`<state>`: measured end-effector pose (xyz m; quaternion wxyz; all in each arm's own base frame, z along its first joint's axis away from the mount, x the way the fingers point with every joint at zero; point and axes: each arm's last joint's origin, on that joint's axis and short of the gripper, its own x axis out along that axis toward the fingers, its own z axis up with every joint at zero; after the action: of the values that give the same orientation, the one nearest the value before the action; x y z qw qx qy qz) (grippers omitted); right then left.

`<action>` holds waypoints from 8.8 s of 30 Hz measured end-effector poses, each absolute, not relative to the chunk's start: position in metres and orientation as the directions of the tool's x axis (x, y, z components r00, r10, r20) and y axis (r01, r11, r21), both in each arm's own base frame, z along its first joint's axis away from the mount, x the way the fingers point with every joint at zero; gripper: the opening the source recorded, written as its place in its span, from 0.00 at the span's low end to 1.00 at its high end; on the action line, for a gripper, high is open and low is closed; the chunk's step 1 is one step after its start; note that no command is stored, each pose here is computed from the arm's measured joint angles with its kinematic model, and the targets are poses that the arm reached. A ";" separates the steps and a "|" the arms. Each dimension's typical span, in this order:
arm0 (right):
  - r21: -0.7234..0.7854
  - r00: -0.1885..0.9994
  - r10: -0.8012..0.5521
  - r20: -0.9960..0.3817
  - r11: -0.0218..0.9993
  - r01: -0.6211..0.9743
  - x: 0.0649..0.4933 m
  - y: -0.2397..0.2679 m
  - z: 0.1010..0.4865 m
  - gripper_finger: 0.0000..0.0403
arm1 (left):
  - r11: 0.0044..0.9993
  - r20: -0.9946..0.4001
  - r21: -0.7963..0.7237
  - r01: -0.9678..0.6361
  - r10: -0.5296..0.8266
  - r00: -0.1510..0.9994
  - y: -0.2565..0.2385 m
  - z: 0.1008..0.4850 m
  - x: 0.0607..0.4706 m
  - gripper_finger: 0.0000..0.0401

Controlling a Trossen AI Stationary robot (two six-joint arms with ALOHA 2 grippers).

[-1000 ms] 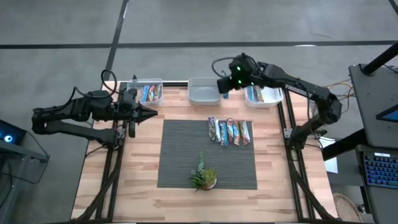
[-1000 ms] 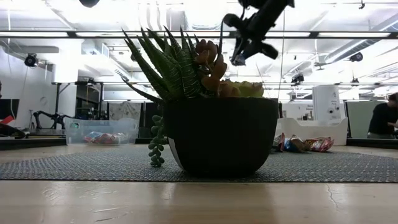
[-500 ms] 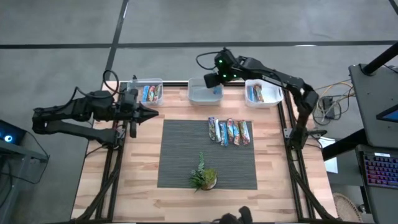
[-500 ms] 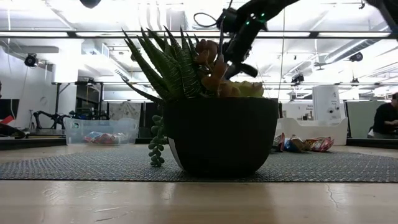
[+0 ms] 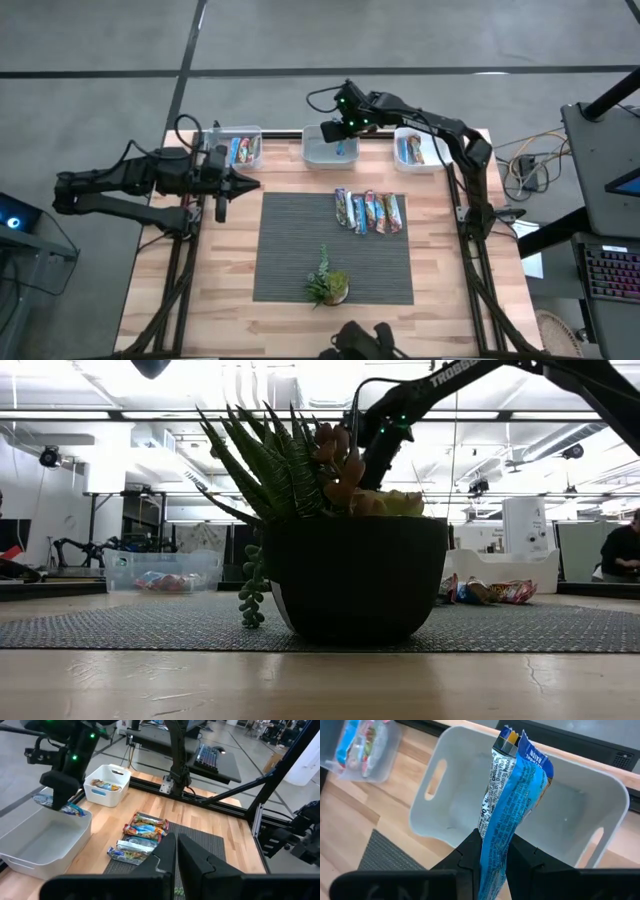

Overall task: Pick and place Granola Bars by type
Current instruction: Put the blue granola bar into the gray bin, then put the red granola bar into the transparent bin

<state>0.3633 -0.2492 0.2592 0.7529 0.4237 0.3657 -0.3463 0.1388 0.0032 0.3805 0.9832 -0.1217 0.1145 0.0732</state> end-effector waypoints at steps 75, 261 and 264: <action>0.477 0.511 -0.109 -0.853 0.234 0.847 0.372 -0.268 0.212 0.15 | 0.956 -0.243 -0.230 -0.181 0.123 0.962 0.003 0.380 0.140 0.00; 0.210 0.325 -0.214 -0.921 0.428 0.879 0.232 0.043 0.392 0.02 | 0.951 -0.223 -0.250 -0.179 0.123 0.967 0.003 0.382 0.142 0.00; 0.143 0.240 -0.235 -0.942 0.365 0.920 0.229 0.041 0.378 0.02 | 0.952 -0.223 -0.250 -0.178 0.123 0.967 0.003 0.382 0.142 0.00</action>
<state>0.2294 0.0408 0.3780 0.6908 0.3776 0.4533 -0.4180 0.1420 0.0034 0.3821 0.9825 -0.1351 0.1032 0.0766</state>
